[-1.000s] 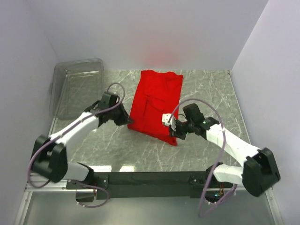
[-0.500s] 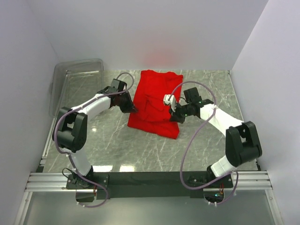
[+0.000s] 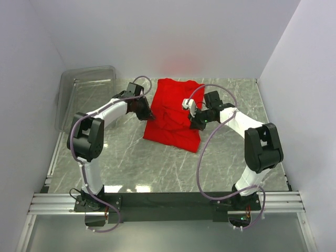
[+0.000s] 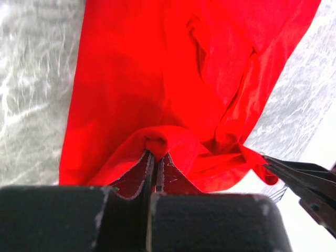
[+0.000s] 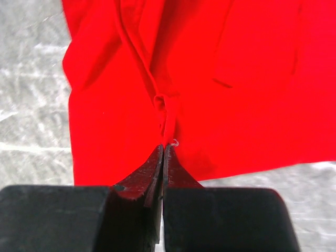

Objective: Fold and stack the t-shirts
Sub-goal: Fold the T-shirt at the center of the board.

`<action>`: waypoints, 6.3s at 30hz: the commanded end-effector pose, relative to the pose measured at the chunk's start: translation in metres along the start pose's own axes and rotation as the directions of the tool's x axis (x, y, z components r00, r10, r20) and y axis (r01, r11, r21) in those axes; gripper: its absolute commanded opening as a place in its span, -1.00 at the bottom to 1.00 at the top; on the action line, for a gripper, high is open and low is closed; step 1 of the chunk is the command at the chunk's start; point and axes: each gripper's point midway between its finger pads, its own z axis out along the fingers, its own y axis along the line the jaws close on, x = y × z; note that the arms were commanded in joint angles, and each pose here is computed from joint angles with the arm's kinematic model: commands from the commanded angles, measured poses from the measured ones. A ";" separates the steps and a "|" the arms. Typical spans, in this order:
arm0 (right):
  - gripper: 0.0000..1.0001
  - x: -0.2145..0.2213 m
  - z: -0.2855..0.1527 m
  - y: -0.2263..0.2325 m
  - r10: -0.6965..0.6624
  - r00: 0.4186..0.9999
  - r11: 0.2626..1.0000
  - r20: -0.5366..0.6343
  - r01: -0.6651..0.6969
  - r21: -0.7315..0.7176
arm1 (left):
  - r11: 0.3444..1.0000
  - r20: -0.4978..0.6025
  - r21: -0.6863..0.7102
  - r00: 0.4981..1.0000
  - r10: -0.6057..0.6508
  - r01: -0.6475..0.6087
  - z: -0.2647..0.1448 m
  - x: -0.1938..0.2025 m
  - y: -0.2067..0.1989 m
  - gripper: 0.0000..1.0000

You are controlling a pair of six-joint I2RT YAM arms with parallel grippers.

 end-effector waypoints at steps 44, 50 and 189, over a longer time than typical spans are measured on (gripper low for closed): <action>0.33 -0.060 -0.065 -0.017 0.111 0.977 0.988 0.182 -0.128 0.086 | 0.954 0.301 0.106 0.924 0.237 -0.279 -0.102 -0.043 -0.034 0.30; 0.33 -0.029 -0.076 0.019 0.239 0.960 0.966 0.147 -0.250 0.060 | 0.948 0.272 0.139 0.932 0.242 -0.287 -0.102 0.006 -0.004 0.30; -0.50 0.014 -0.009 -0.098 0.693 0.714 0.657 0.103 -0.684 0.316 | 0.942 0.366 0.035 0.882 0.298 -0.333 -0.036 -0.034 -0.011 0.16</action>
